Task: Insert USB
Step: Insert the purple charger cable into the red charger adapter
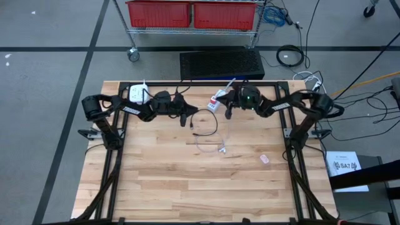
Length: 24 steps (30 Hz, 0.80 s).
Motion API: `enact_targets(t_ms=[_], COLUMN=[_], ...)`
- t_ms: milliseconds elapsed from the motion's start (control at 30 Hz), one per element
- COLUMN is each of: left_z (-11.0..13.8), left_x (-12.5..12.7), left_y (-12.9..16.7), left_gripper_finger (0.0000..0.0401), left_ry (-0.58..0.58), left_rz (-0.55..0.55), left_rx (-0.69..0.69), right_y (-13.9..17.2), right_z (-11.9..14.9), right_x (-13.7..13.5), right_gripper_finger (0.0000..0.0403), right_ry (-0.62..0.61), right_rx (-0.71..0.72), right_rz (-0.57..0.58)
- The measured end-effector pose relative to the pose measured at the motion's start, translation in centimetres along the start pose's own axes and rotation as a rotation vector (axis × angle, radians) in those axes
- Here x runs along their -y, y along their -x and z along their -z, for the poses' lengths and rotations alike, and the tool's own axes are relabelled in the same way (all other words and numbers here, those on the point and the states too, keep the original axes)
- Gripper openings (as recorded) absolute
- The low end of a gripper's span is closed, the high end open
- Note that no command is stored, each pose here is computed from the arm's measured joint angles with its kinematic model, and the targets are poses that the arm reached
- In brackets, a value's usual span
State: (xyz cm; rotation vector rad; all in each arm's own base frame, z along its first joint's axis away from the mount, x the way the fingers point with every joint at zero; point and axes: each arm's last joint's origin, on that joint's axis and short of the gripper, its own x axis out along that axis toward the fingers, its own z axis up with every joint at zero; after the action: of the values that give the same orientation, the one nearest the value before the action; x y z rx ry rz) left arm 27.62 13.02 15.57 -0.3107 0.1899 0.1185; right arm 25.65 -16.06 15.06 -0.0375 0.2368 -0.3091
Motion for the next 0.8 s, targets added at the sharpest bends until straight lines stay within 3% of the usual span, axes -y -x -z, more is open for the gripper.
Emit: enact_targets(t_ms=[167, 367, 800], left_z=[0.0, 0.1, 0.4], left_x=[0.1, 0.4, 0.5], left_y=[0.0, -0.2, -0.2], left_gripper_finger=[0.0075, 0.0075, 0.0075], left_ry=[-0.002, -0.002, 0.007], left_rz=[0.004, 0.014, 0.013], left_rx=[0.0, -0.004, -0.031], right_y=[-0.8, -2.2, -2.1], right_z=[-0.2, 0.5, 0.7], right_x=[1.4, 2.5, 3.5], right_gripper_finger=[0.0, 0.0, 0.0], right_ry=[0.014, 0.017, -0.016], right_rx=[0.025, 0.006, -0.027], right_rz=[-0.105, -0.13, -0.084])
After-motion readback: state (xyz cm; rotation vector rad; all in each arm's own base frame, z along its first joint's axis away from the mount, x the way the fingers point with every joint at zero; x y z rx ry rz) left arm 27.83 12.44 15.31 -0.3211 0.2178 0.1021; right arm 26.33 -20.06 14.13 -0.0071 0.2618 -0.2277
